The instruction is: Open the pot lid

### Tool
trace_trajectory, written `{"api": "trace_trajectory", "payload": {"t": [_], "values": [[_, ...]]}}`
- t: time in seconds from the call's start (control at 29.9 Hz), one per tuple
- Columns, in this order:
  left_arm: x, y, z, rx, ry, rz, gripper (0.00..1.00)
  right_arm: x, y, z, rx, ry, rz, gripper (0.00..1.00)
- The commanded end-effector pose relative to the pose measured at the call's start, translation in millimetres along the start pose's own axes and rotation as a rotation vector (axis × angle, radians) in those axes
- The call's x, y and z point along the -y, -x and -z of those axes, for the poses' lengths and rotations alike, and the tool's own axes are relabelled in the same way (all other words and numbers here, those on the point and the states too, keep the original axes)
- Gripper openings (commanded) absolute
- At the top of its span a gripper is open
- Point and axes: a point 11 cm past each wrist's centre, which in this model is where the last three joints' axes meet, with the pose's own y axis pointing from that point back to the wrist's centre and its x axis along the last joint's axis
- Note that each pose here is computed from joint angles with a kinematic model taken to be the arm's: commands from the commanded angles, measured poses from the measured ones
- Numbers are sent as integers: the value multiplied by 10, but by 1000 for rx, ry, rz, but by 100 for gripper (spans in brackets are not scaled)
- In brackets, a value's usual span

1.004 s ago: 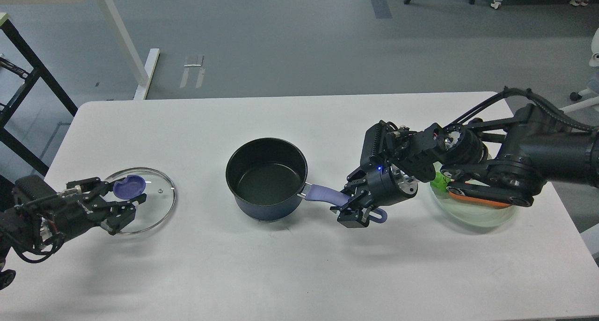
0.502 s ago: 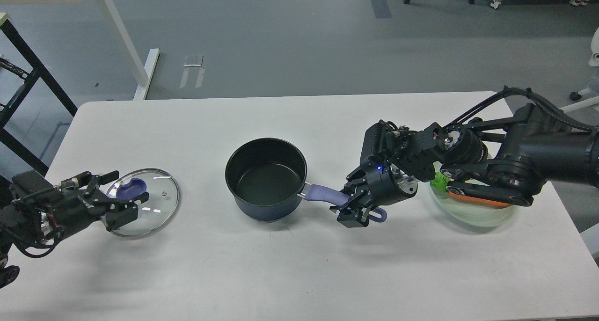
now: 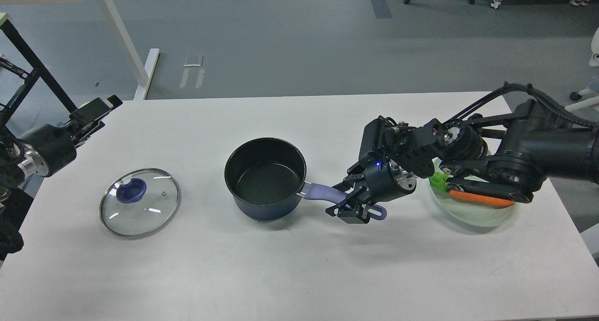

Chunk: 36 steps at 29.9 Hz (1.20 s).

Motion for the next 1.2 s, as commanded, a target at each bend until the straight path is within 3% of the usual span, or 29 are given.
{"api": "trace_trajectory", "payload": {"t": [0.0, 0.27, 0.37, 0.57, 0.87, 1.17], "values": [[12, -2, -45, -35, 13, 27, 99, -56, -62, 10, 40, -5, -26, 96], [45, -112, -181, -280, 70, 10, 99, -657, -279, -192, 329, 40, -220, 97], [57, -161, -191, -375, 83, -35, 99, -976, -325, -364, 517, 66, -408, 97], [117, -149, -200, -550, 105, -95, 99, -1368, 2, -652, 1082, 21, -865, 97], [215, 59, -188, -719, 127, -90, 99, -1275, 833, -733, 1660, -18, -1307, 97], [329, 540, -84, -964, 187, -104, 99, -976, 1367, -607, 1963, -83, -1518, 99]]}}
